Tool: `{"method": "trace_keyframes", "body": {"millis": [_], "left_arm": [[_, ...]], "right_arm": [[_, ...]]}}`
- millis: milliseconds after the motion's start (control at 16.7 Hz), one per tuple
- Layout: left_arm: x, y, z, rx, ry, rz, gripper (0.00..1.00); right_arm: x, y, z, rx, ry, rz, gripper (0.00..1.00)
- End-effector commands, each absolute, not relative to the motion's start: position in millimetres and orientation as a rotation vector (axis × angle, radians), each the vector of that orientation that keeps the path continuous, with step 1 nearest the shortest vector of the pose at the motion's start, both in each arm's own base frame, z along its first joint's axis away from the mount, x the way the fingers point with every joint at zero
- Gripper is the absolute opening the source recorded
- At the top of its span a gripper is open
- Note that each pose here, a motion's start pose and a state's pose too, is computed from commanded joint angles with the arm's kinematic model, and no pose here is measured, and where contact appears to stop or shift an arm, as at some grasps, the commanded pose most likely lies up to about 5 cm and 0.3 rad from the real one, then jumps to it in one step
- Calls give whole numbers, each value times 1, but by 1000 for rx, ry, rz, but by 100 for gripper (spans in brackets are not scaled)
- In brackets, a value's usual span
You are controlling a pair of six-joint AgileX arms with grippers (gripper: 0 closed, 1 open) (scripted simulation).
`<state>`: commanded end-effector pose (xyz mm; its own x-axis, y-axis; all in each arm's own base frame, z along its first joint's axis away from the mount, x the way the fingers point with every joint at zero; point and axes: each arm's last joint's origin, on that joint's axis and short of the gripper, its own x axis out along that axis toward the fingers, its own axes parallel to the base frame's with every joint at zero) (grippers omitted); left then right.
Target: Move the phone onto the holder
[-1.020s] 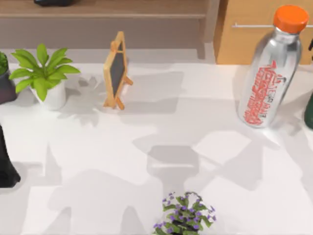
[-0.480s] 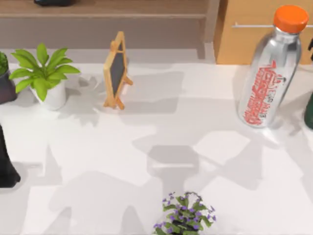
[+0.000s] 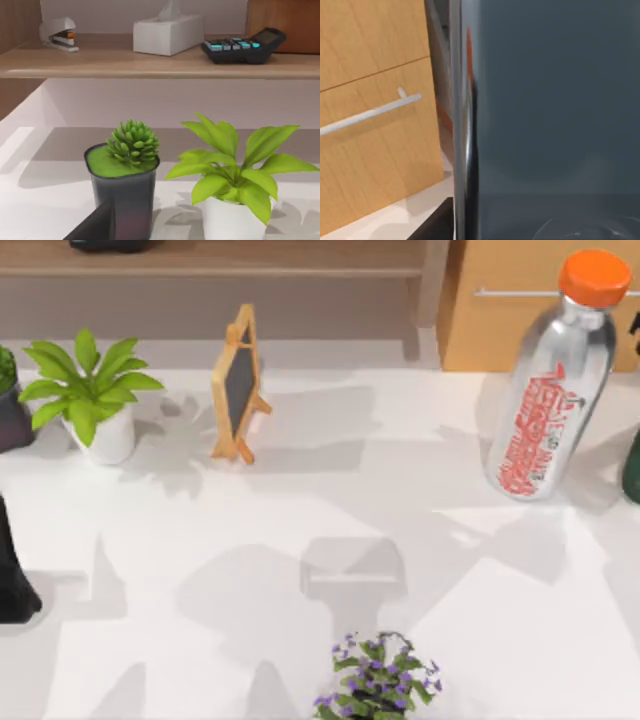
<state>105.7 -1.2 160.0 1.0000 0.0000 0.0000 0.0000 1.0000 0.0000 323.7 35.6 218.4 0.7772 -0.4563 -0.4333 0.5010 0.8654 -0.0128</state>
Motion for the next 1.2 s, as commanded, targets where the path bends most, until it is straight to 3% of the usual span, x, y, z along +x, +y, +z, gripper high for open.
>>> {"method": "trace_keyframes", "body": {"millis": [300, 1080, 1200], "left_arm": [[106, -1, 160, 0, 0, 0, 100], [106, -1, 160, 0, 0, 0, 100], [106, -1, 160, 0, 0, 0, 100]], "right_arm": [[327, 34, 216, 104, 441, -518, 0], [327, 34, 216, 104, 441, -518, 98], [327, 34, 216, 104, 441, -518, 100]]}}
